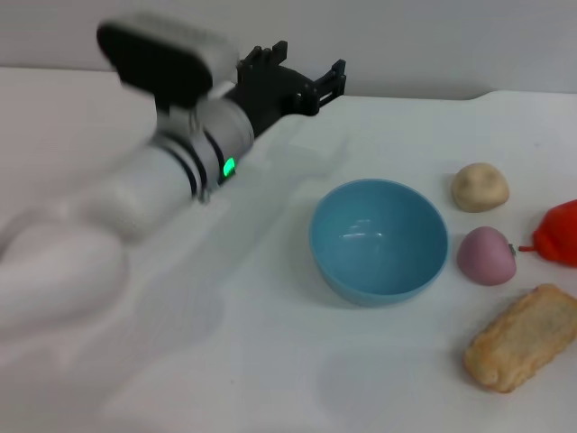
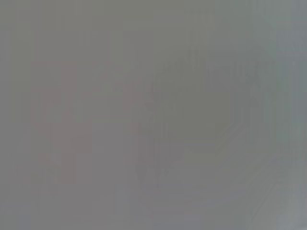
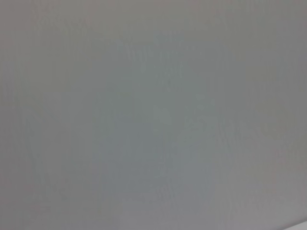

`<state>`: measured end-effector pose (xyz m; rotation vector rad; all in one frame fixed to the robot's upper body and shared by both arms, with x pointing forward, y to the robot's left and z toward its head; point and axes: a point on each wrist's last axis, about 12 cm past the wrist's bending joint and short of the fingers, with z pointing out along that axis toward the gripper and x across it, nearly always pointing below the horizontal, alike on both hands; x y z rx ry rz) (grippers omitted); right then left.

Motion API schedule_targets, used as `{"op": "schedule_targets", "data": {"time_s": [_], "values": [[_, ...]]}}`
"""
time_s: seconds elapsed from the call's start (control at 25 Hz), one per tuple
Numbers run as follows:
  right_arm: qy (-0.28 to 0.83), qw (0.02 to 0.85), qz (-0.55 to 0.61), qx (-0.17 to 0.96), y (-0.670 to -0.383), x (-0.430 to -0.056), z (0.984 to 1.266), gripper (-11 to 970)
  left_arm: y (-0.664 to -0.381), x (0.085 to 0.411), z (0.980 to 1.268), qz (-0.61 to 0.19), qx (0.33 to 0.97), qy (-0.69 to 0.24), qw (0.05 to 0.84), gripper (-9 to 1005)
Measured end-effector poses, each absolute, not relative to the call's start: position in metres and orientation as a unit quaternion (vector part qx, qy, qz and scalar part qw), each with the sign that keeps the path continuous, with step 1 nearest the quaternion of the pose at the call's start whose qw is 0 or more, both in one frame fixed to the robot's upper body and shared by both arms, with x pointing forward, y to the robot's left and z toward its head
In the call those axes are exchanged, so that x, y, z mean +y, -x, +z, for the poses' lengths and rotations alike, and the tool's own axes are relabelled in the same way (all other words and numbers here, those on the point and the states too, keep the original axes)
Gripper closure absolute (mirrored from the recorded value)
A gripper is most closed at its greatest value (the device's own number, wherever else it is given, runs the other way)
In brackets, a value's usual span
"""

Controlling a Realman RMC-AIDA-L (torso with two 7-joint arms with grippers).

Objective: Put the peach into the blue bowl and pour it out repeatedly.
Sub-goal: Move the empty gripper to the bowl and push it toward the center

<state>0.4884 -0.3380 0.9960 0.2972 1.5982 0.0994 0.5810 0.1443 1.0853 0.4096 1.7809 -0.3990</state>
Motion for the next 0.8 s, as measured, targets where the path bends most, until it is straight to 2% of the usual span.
{"op": "schedule_targets", "data": {"time_s": [0.24,0.36,0.48,0.8], "values": [[-0.133,0.687,0.045,0.713,-0.489,-0.338,0.996,274,-0.618,0.160,1.132,-0.156,0.837,-0.223,0.475,182],[-0.131,0.688,0.046,0.713,-0.490,-0.337,0.997,273,-0.622,0.162,1.144,-0.173,0.855,-0.258,0.415,182],[-0.129,0.689,0.045,0.712,-0.491,-0.338,0.998,273,-0.619,0.155,1.147,-0.193,0.865,-0.286,0.366,182],[-0.126,0.690,0.047,0.711,-0.494,-0.337,0.999,274,-0.607,0.138,1.140,-0.228,0.868,-0.309,0.315,181]]}}
